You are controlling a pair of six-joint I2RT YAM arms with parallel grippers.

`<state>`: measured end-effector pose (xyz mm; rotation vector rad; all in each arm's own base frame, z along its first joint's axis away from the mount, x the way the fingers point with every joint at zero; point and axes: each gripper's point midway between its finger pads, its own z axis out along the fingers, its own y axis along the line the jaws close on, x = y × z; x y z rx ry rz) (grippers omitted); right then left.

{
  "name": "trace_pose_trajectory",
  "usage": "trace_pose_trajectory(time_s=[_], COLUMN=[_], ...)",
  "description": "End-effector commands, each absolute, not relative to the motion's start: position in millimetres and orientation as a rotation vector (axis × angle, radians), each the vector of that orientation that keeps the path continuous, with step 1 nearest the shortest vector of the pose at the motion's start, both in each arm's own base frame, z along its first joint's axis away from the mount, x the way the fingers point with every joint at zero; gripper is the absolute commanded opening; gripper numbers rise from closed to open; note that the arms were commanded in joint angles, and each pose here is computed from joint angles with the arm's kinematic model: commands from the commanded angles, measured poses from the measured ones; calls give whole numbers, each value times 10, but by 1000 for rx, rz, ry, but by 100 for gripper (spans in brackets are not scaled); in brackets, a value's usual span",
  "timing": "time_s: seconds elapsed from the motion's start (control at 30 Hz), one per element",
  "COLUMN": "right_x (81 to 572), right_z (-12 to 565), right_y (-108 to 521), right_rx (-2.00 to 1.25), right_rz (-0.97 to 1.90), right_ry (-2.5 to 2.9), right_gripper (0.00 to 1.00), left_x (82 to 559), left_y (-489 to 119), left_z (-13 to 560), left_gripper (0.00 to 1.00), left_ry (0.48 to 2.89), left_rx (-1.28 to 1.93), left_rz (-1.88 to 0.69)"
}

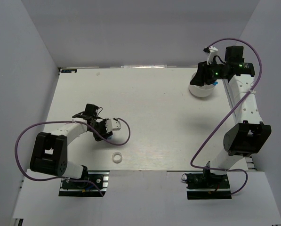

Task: Sort the stationery into containers
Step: Pick up the stationery from the center of the board.

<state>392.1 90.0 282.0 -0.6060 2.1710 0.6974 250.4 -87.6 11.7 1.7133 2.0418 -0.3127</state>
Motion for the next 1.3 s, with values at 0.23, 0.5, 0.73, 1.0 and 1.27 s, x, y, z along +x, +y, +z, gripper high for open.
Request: trace_pose_trajectory(time_s=[0.23,0.5,0.73,1.0,1.27], right_x=[3739,3632,3539,3298,3226], right_z=[3156,3279,3427,3240,3024], right_y=[1169,1514,2057,2566,2798], right_rx=[-671,-416,-420,-510,-493], right_rz=[815,1192,1357,1417,1471], right_ry=[2056,2049,2041,2094,2178], right_gripper=[51,41,35,38,61], left_x=[2351,3062,3321,3367,3270], left_y=[-872,-1593,-2080,-2678,-2991], left_z=[26,1359,2185,2703,2730], left_gripper=[29,20,14,12,11], left_ry=[2152,1880,1768,1668,1651], left_rx=[1673,1263,1126,1129,1193], left_rz=[-471,-564,-659,-695,-679])
